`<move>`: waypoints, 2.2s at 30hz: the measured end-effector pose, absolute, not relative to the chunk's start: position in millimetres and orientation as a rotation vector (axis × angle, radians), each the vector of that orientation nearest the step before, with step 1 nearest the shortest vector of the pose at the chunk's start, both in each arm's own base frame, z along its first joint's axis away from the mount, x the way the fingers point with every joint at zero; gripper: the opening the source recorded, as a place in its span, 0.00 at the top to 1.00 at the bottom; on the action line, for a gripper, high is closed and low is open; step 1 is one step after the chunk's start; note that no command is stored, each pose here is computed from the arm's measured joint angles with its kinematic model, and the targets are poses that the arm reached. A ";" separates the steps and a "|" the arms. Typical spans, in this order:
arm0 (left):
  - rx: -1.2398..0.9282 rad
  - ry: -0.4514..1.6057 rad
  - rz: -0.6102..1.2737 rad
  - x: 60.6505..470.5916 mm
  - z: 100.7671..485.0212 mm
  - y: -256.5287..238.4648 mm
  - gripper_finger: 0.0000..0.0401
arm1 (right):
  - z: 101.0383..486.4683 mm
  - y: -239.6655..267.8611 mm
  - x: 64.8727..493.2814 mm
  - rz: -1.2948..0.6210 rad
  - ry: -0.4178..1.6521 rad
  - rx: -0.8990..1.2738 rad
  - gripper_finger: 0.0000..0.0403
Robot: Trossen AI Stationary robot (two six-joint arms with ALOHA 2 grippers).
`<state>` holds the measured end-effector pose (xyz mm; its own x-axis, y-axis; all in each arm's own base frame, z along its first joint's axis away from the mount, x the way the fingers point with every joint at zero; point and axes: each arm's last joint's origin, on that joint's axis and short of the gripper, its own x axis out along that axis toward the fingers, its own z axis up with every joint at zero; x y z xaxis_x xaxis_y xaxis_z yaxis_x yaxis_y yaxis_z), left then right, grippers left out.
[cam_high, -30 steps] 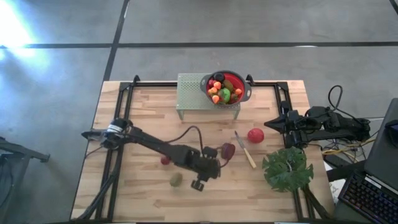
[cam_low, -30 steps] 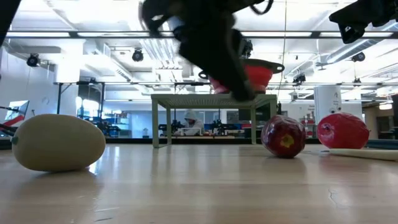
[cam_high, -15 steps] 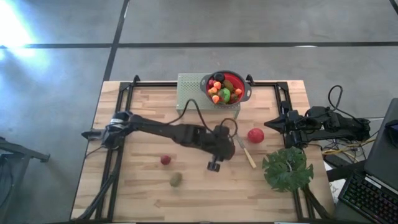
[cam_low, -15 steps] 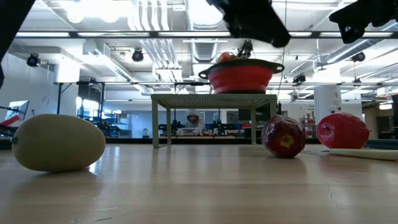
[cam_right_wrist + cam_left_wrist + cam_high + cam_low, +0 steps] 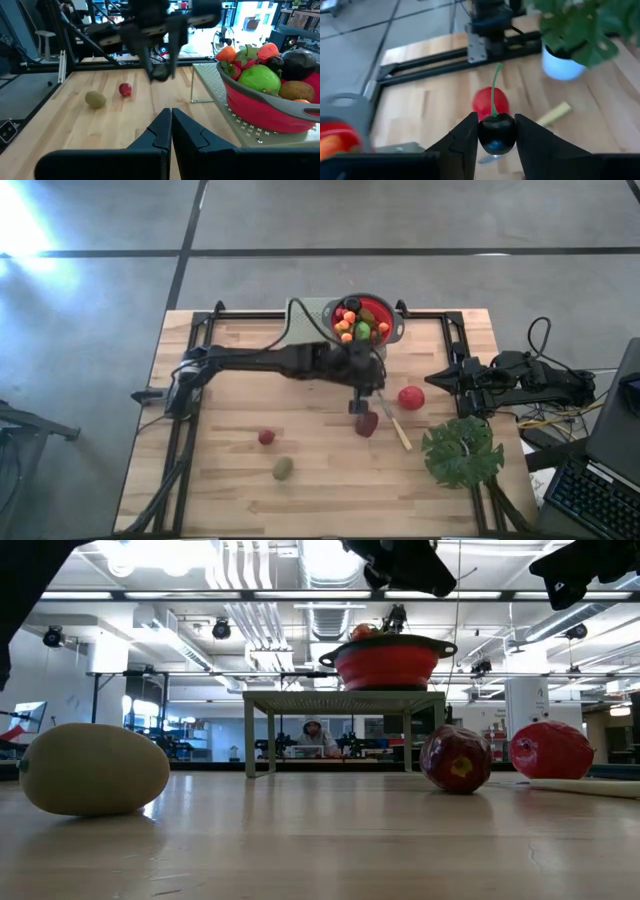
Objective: Pick & Place Fruit
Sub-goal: Put the black cherry into the black strainer bowl on the shelf, then put the red apple into the black strainer bowl on the shelf
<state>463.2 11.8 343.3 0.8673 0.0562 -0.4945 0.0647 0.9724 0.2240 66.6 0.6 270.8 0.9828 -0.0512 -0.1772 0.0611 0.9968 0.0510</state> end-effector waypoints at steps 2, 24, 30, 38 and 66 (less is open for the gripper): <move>0.233 0.507 0.017 462.7 349.3 21.2 0.70 | 270.9 0.6 66.6 -0.057 0.177 0.056 0.98; -0.004 0.502 0.359 428.3 376.5 157.7 0.70 | 270.9 0.6 66.6 -0.057 0.177 0.056 0.98; -0.004 0.504 0.367 427.2 375.5 161.1 0.67 | 270.9 0.6 66.5 -0.057 0.176 0.056 0.98; 0.028 0.538 0.374 426.7 370.8 161.5 0.57 | 270.9 0.6 66.5 -0.057 0.176 0.056 0.98; -0.069 1.271 0.206 343.0 388.0 24.0 0.56 | 270.9 0.6 66.5 -0.057 0.177 0.056 0.98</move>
